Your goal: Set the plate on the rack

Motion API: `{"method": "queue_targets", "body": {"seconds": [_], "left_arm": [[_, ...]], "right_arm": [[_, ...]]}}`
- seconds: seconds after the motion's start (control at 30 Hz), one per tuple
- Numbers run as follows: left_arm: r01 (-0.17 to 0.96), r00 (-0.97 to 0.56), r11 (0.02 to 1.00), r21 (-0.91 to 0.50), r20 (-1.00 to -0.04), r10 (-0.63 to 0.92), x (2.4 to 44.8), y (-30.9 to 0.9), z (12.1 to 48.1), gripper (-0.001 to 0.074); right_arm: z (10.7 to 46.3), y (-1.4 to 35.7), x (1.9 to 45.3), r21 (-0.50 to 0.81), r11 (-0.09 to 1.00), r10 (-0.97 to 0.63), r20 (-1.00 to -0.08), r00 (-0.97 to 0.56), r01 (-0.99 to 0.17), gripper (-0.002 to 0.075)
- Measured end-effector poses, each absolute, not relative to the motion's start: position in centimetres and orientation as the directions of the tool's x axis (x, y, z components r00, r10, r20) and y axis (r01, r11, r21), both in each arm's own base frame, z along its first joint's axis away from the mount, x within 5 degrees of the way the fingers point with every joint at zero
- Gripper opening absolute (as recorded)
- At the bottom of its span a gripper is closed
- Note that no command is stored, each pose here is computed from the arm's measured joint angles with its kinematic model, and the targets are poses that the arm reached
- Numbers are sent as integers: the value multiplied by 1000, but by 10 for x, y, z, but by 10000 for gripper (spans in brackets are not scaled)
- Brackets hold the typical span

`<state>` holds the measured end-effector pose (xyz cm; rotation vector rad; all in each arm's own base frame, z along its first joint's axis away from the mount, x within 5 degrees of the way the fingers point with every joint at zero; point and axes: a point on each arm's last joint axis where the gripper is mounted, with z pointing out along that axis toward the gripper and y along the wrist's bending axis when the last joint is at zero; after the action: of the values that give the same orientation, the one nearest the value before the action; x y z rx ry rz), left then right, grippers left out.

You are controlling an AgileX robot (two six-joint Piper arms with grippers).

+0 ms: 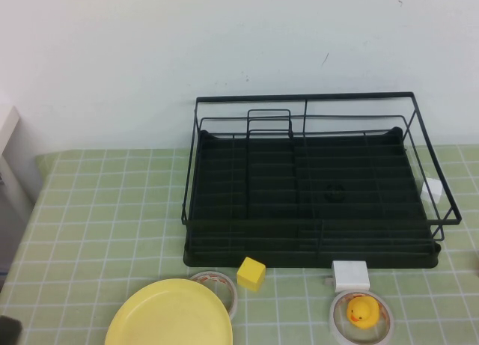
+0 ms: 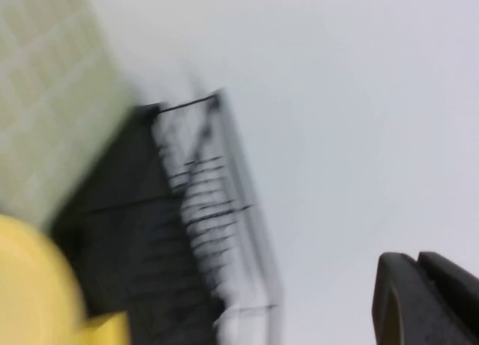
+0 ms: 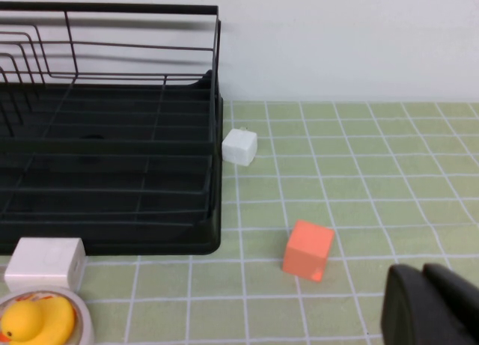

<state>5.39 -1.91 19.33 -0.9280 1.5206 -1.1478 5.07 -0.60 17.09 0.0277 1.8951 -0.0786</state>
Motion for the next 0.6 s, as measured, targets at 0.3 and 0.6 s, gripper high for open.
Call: {"method": "queue_targets", "body": {"seconds": [0.3,0.6], "left_arm": [[84,-4,130,-988,-131,-991,56,-1,208,-1],[93,-199,670,-736,-673,-712,60,-18,240,-1]], "right_arm": [[171,-6,51,-41,997,-20,-947,-320,58,-2],[171,-6,51,-41,997,-20,-947,-320,58,-2]]}}
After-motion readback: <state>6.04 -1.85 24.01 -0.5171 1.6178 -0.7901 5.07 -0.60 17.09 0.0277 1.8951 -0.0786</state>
